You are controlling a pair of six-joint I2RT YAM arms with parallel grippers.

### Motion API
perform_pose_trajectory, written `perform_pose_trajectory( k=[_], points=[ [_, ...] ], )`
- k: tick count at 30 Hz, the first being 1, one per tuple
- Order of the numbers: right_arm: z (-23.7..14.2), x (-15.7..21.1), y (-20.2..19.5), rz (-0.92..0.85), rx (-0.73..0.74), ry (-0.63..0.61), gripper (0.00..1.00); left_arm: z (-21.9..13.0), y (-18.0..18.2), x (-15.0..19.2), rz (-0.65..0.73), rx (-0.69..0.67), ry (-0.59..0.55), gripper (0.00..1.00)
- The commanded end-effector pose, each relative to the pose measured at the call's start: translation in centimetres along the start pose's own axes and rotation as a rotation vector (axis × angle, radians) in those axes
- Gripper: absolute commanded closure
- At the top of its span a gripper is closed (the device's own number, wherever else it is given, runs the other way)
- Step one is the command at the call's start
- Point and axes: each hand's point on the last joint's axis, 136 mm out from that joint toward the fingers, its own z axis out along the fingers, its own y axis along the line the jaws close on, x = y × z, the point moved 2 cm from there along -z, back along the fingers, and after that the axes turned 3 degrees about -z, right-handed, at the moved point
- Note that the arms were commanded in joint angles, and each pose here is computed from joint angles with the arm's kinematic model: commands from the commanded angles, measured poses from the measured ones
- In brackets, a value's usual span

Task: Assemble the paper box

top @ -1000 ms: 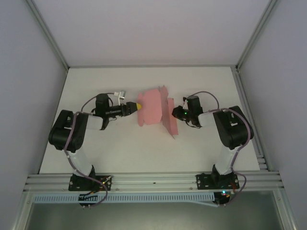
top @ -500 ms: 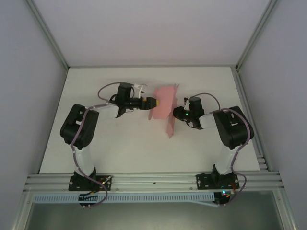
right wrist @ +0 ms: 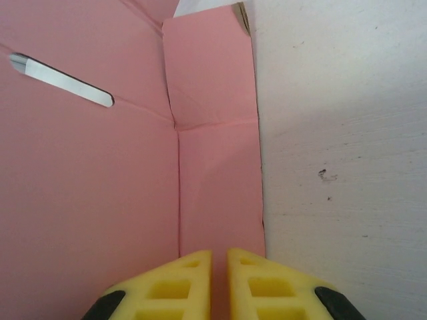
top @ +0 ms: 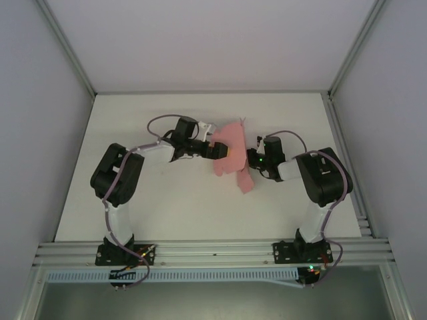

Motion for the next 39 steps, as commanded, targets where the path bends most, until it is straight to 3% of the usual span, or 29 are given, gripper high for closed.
perform_pose_trajectory(
  k=[1,9,17,21,26,27,32,39],
  points=[
    [-0.2,5.1,-3.0,0.076,0.099,0.17,0.86,0.9,-1.7,0.4,0.017,0.086,0.031,0.0],
    [-0.6,5.1,-3.6,0.075,0.151,0.164,0.85,-1.5,-3.6,-0.8,0.005,0.106,-0.05,0.04],
    [-1.3,5.1,-4.4,0.056,0.224,0.158,0.85,-5.5,-2.7,-1.0,-0.015,0.0,-0.13,0.28],
    [-1.8,4.5,-4.4,0.044,0.255,0.14,0.83,-6.8,-1.9,-0.5,-0.029,-0.07,-0.131,0.56],
    [-2.7,3.3,-3.5,0.014,0.261,0.101,0.74,-8.8,-0.4,-0.1,0.032,-0.242,-0.143,0.96],
    [-3.0,3.0,-3.1,0.005,0.251,0.092,0.7,-9.0,-0.2,0.0,0.042,-0.263,-0.139,1.0],
    [-5.5,0.2,0.6,-0.062,0.182,-0.01,0.56,-10.3,-1.2,-0.1,0.148,-0.278,-0.157,1.0],
    [-11.7,-2.3,5.1,-0.202,0.133,-0.152,0.27,-14.5,-8.1,-1.9,0.426,-0.137,-0.301,1.0]
  ],
)
